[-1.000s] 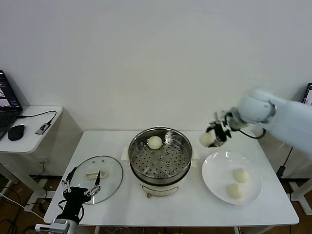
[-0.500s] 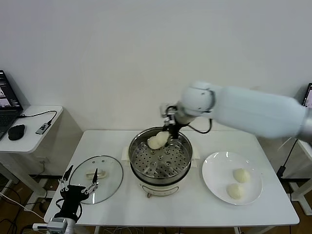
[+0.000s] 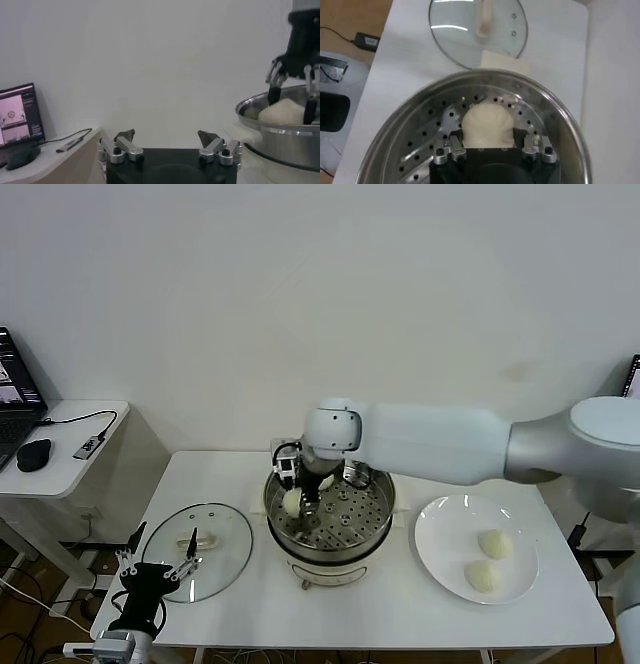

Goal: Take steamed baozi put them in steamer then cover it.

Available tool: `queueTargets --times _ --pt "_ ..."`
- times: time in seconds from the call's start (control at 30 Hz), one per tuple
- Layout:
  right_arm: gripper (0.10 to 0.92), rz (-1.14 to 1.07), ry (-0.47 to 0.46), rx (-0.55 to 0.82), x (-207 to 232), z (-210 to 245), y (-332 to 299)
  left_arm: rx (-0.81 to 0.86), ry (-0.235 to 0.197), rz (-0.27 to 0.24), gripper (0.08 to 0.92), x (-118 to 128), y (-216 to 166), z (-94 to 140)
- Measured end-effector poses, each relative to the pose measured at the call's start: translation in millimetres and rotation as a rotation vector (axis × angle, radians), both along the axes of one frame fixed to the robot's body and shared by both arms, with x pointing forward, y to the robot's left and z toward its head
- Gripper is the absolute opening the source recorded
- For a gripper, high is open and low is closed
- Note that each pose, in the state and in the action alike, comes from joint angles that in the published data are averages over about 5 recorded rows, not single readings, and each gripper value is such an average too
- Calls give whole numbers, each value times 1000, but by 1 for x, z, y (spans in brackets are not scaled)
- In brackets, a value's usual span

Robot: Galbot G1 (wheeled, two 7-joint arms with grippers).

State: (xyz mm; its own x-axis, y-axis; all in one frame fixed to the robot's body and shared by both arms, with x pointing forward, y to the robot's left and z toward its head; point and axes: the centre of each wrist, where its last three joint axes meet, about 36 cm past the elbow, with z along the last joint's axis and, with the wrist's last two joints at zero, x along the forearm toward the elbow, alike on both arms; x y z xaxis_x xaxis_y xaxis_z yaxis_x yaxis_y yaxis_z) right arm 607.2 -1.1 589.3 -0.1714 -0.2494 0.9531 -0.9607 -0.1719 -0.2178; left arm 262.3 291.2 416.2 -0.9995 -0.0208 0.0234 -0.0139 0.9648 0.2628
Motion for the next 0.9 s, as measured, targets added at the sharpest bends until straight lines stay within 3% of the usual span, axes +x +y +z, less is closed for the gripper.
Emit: queueTargets --times 0.2,0.47,0.9 --pt "646 -4 3 7 0 -8 11 -1 -1 0 823 0 0 0" --pt "813 -2 -5 1 1 -1 9 -4 -3 -1 823 1 -1 0" --pt "823 67 -38 -55 10 69 -81 -5 -12 -21 823 2 -7 4"
